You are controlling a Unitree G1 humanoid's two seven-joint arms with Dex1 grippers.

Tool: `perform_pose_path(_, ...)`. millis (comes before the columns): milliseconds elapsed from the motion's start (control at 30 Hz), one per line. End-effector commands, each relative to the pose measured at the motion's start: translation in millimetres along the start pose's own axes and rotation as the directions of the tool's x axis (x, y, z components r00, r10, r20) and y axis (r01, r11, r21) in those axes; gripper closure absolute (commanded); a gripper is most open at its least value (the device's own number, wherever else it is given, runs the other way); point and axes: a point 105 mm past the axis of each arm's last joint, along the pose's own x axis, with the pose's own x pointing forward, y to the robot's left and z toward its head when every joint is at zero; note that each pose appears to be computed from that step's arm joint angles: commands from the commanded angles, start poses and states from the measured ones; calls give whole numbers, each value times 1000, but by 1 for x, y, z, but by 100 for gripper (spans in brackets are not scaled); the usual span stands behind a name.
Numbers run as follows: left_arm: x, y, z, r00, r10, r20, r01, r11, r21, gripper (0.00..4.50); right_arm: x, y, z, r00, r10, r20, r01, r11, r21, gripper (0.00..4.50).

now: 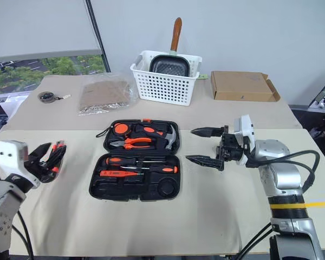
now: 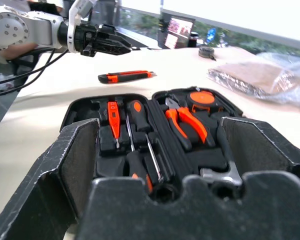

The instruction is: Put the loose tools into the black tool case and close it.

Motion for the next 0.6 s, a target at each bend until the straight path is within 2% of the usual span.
perform_pose_path(33, -12, 25, -3, 982, 190, -20, -189, 981, 31, 46, -3, -5, 8, 998, 65, 10, -64, 997, -49, 0)
perform_pose_path(67, -14, 29, -5, 974, 224, -25, -224, 974, 20, 12, -4, -7, 9, 997, 73, 9, -72, 996, -49, 0)
perform_pose_path(100, -17, 33, -9, 964, 265, -41, -264, 964, 12, 3, -4, -8, 9, 996, 85, 7, -84, 995, -48, 0)
perform_pose_path(167, -21, 36, -15, 953, 295, -69, -295, 955, -2, 3, -5, -9, 10, 995, 101, 0, -101, 994, -51, 0)
perform_pose_path(467, -12, 24, -48, 942, 242, -231, -253, 967, -17, 3, -1, -7, 11, 992, 128, -6, -128, 990, -50, 0)
perform_pose_path(600, -5, 28, -51, 935, 249, -252, -263, 965, -22, 3, -1, -5, 10, 992, 124, -7, -125, 991, -52, 0)
